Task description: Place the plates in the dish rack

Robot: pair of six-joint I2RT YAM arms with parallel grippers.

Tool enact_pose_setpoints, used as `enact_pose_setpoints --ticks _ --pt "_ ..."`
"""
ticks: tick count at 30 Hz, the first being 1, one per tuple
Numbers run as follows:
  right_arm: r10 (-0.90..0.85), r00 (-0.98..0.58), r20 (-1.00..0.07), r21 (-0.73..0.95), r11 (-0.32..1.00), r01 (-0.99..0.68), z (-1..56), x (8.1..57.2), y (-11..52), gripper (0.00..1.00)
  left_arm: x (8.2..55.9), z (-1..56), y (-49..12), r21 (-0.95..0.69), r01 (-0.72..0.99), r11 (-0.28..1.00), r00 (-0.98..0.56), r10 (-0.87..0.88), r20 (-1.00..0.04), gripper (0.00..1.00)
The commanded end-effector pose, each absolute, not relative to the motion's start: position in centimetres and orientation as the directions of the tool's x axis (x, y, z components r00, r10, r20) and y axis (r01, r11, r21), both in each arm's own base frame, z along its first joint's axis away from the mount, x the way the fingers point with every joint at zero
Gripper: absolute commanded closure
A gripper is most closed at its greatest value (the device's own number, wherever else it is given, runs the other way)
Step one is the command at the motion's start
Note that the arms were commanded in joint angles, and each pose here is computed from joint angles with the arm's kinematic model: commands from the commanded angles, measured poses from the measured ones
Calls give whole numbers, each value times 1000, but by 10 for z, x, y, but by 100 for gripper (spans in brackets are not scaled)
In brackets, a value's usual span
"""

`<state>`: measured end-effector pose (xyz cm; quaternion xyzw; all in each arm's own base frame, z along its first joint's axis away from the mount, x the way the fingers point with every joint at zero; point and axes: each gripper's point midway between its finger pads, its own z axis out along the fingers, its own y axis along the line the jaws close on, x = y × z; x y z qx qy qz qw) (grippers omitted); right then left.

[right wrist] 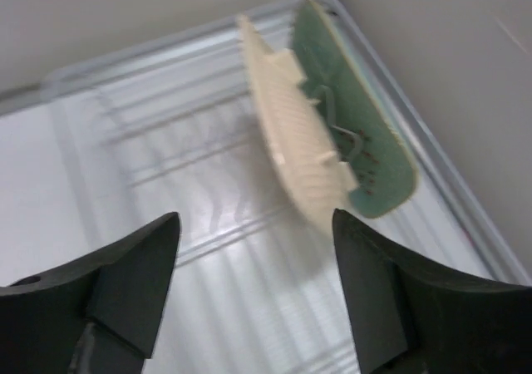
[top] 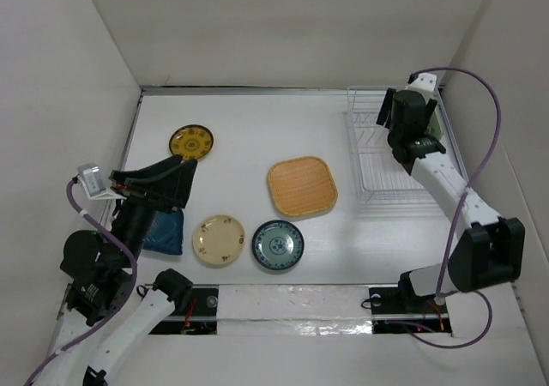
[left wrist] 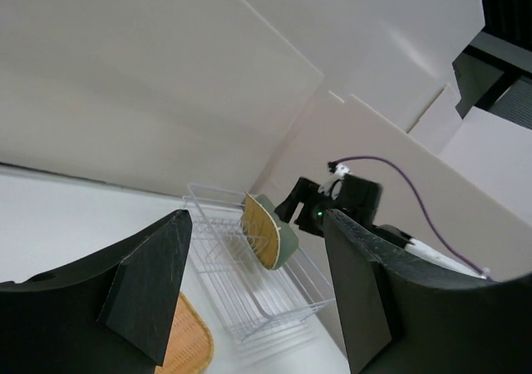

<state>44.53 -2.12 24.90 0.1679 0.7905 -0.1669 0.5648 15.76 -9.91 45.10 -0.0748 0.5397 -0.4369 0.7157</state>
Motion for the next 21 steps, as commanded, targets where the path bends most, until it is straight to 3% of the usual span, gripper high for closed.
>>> enact_pose_setpoints --ticks 1,2,3,4,6,8,12,13,14,15,18,21 --pt "216 -168 -962 163 945 284 288 426 40 24 157 469 -107 -601 578 552 10 -741 -671 38" --pt "233 -162 -959 197 957 212 291 420 59 29 158 469 -108 -600 579 552 6 -739 -674 38" --pt "258 -141 -956 240 962 128 298 414 81 47 159 469 -108 -601 578 552 7 -739 -673 38" --pt "249 -190 -950 256 967 -11 287 401 123 60 160 468 -109 -600 577 554 7 -738 -674 38" --pt "239 -229 -944 274 952 -137 284 382 163 86 160 471 -107 -591 581 559 26 -739 -673 39" --pt "175 -318 -932 264 929 -260 263 354 211 100 161 472 -107 -586 581 564 33 -736 -676 39" --pt "85 -474 -877 286 883 -372 215 305 261 100 171 467 -115 -590 575 566 10 -727 -687 39" --pt "72 -504 -861 309 861 -405 207 293 270 96 172 466 -118 -590 580 562 -1 -723 -690 39" --pt "50 -540 -840 318 851 -417 190 280 274 87 173 466 -118 -589 578 565 -1 -722 -692 39" --pt "80 -572 -816 360 845 -396 183 274 274 63 174 465 -121 -586 585 561 -7 -719 -695 39" --pt "103 -664 -740 462 796 -391 150 245 279 33 172 467 -131 -567 628 534 -29 -712 -702 39" --pt "107 -724 -681 505 785 -359 116 228 275 27 185 452 -136 -559 594 578 -42 -672 -740 38"
